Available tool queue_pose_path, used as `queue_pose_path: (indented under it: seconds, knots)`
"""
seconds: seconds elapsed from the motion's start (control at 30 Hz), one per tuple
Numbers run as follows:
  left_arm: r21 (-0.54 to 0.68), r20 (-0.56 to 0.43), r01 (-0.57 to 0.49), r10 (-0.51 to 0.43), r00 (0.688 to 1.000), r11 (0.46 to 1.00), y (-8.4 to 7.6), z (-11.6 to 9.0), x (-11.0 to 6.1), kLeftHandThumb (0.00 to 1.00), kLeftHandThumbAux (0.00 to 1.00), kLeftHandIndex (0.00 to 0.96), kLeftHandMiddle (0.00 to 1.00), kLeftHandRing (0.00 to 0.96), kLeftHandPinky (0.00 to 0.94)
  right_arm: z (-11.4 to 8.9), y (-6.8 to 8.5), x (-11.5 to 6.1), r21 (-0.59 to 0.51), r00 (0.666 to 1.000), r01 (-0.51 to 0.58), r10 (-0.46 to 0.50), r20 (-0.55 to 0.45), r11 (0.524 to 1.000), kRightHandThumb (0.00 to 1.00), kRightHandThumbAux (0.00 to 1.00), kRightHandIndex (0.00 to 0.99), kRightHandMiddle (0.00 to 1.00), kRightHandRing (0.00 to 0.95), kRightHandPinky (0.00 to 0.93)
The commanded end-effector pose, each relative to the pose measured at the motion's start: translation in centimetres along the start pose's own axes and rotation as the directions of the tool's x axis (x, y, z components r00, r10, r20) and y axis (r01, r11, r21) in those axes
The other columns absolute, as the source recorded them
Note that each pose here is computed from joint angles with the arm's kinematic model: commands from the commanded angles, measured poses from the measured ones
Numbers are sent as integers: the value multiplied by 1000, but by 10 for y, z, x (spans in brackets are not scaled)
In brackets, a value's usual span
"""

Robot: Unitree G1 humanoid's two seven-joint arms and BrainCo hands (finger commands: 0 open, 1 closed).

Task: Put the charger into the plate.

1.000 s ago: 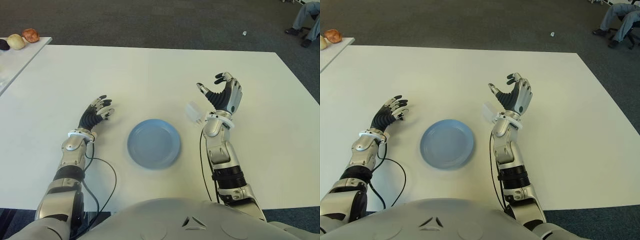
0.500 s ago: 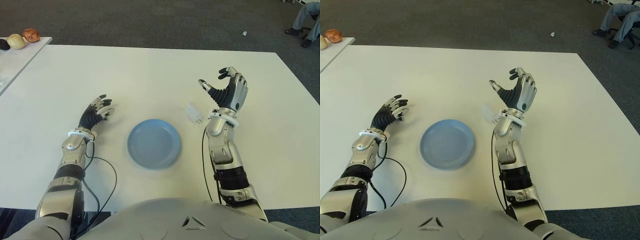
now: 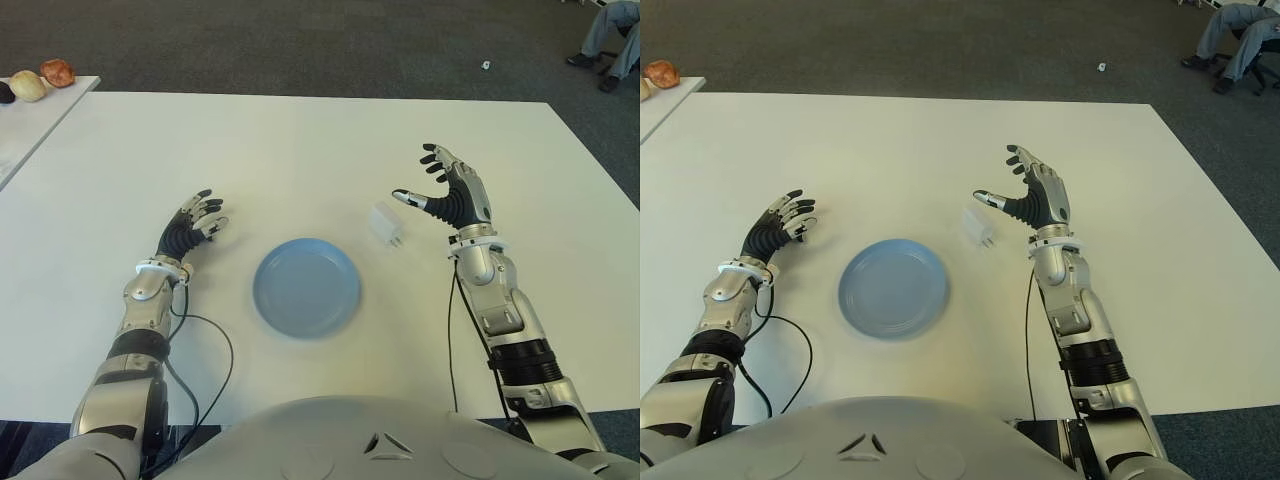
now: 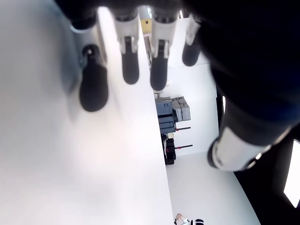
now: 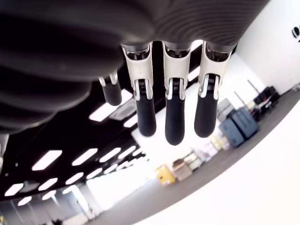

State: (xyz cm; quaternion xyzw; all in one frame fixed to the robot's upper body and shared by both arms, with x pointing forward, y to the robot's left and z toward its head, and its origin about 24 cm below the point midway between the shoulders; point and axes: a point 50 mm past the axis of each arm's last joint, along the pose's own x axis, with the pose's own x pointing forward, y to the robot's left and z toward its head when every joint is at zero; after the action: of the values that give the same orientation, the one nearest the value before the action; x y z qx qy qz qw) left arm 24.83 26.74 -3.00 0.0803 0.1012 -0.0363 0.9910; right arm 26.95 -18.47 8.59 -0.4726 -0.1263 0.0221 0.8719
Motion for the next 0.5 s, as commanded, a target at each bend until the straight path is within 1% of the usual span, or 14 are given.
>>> queue_pose_path:
  seconds: [0.03,0.13,0.37,0.5]
  knots:
    - [-19,-103,26,-27,994,999,-10,-22,-10,70,715,121,216,178,126,-13,8,-4,-149,985,-144,156,70,978,408,317,16,17,10,8]
    - [-19,-92,21,-22,995,1000,-10,-20,-10,76,718,121,217,176,121,-21,8,-2,-226,974,-178,204,96,958,376,269,5,5,3,2]
    - [-3,-96,20,-20,995,1000,-11,-20,-11,88,703,122,218,177,127,-30,8,-2,-320,946,-245,298,127,915,356,206,0,0,0,0]
    - [4,-104,21,-20,994,1000,-10,-21,-12,91,695,116,216,174,120,-31,8,-1,-360,933,-265,332,137,895,346,189,0,0,0,0]
